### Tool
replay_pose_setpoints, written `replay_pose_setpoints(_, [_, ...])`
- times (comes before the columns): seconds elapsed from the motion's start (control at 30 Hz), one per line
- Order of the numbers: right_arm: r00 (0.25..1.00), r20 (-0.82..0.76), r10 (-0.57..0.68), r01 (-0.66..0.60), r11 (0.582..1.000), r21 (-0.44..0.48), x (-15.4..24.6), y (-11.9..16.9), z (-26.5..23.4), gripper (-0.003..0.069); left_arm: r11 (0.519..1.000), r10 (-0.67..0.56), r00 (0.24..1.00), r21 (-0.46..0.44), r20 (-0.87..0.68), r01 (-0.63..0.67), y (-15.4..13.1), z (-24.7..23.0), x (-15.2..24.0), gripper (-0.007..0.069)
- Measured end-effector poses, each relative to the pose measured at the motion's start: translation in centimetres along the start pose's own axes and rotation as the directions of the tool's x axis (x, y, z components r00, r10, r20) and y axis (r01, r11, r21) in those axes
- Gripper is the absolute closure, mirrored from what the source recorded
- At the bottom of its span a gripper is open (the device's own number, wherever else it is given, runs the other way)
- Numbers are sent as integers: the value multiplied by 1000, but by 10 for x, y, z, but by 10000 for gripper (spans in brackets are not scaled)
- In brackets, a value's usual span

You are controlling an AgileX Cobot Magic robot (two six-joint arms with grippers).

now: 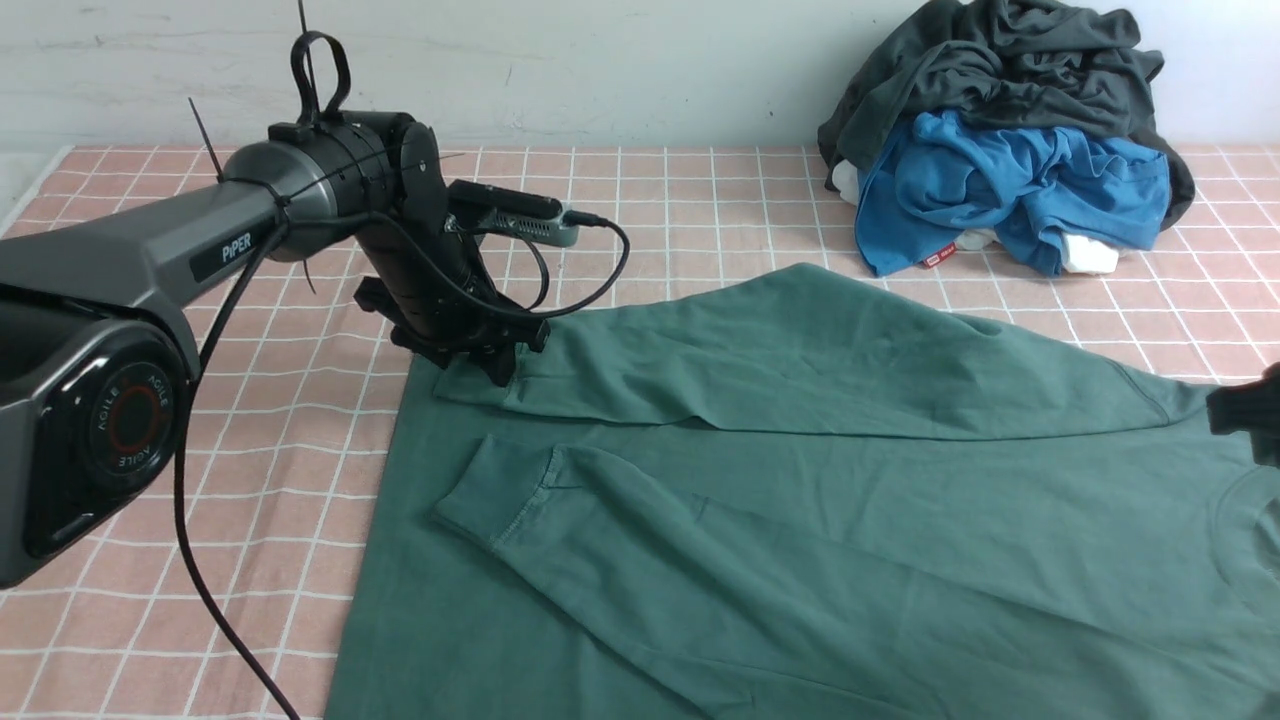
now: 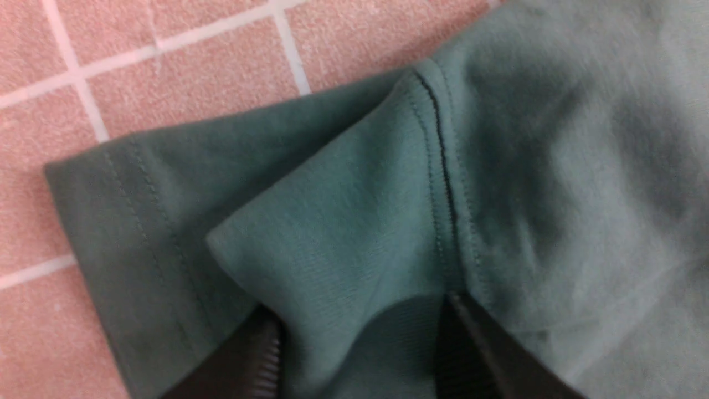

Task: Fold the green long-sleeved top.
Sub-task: Use the left arm to clamp the cuff farthest from it, then use the left arm to drag and drop the cuff onto the cuff closest to the left arm

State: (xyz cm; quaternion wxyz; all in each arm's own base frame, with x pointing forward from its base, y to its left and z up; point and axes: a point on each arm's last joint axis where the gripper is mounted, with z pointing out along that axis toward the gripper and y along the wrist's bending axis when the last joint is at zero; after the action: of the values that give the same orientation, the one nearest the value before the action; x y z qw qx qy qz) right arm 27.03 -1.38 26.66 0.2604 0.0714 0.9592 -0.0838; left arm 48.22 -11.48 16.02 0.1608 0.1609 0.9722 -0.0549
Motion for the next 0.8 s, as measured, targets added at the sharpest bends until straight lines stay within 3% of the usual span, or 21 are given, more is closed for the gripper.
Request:
replay_pose_setpoints(0.03, [1000,0,0,0,1000,-1,0,0,0,339,1000,-3,1000,11,-10,4,-1,-2,1,469])
replay_pose_setpoints(0.07, [1000,0,-1,1,1000,-1,0,0,0,339,1000,-2,1000,17,-13,2,-2,-5,1,531])
replay_pose_setpoints(0.17, [1000,0,-3,3,1000,-1,0,0,0,339,999,-11,1000,44,-13,11,-5,-18,0,600])
replay_pose_setpoints(0.3, [1000,5,-2,2,1000,-3,0,0,0,339,995,-26,1000,92,17,25,-12,-48,-3,608])
replay_pose_setpoints(0.47, [999,32,24,-23,999,-45,-3,4,0,339,981,-40,998,194,46,30,-29,-124,2,608])
replay_pose_setpoints(0.7, [1000,25,-5,7,995,-103,-3,9,-1,339,976,-86,992,209,97,64,-41,-204,36,608])
replay_pose_setpoints(0.8, [1000,28,-7,10,993,-115,-6,10,-5,339,973,-113,990,211,84,93,-44,-216,57,608])
